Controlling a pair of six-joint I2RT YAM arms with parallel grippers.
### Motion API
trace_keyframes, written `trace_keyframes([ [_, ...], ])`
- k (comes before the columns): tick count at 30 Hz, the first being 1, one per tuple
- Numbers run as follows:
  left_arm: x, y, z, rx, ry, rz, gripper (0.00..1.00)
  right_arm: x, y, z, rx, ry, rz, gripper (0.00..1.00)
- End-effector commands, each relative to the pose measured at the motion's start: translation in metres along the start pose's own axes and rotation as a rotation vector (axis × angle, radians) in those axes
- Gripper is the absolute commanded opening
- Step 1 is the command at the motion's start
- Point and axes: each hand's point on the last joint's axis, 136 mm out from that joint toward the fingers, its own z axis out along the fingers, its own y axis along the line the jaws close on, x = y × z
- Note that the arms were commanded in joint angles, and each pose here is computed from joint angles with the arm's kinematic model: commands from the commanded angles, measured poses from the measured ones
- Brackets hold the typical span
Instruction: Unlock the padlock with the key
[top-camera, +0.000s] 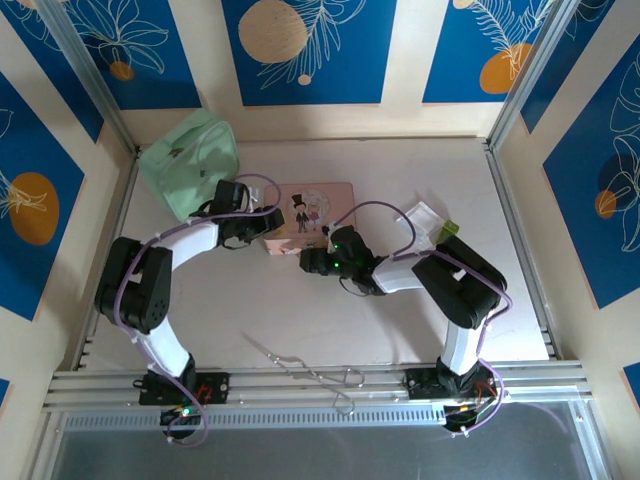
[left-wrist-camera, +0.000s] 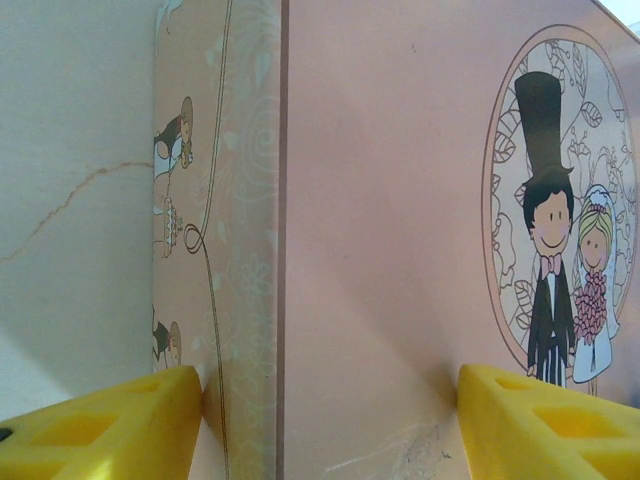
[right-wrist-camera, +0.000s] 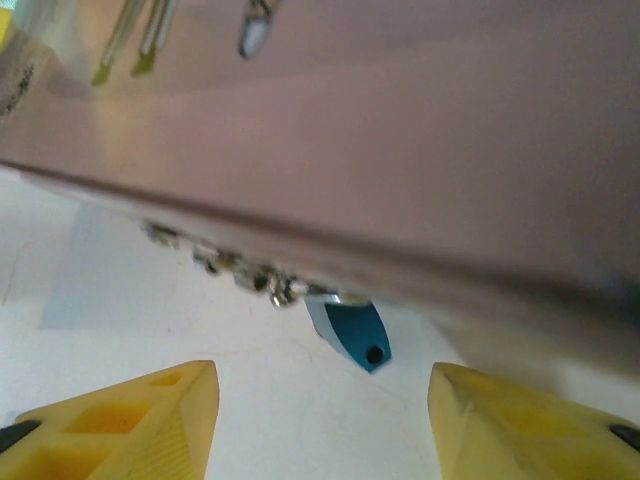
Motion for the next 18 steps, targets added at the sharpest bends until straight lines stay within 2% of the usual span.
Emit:
trace_keyframes([
  [1,0.0130,0.0017,0.0032,0.016,0.049,-0.025,0.66,0.0047,-0.0068,0.0096,0.022,0.029,-0.006,0.57],
  [11,0.0135,-0.0027,-0.0023,0.003,0.048,0.013,0.65,0.0090,-0.0093,0.0176,0.032,0.052,0.003,0.54],
  [18,0.0181,-0.0041,-0.0010,0.010,0.059,0.011,0.64,0.0115,-0.0121,0.0195,0.048,0.069,0.003,0.44],
])
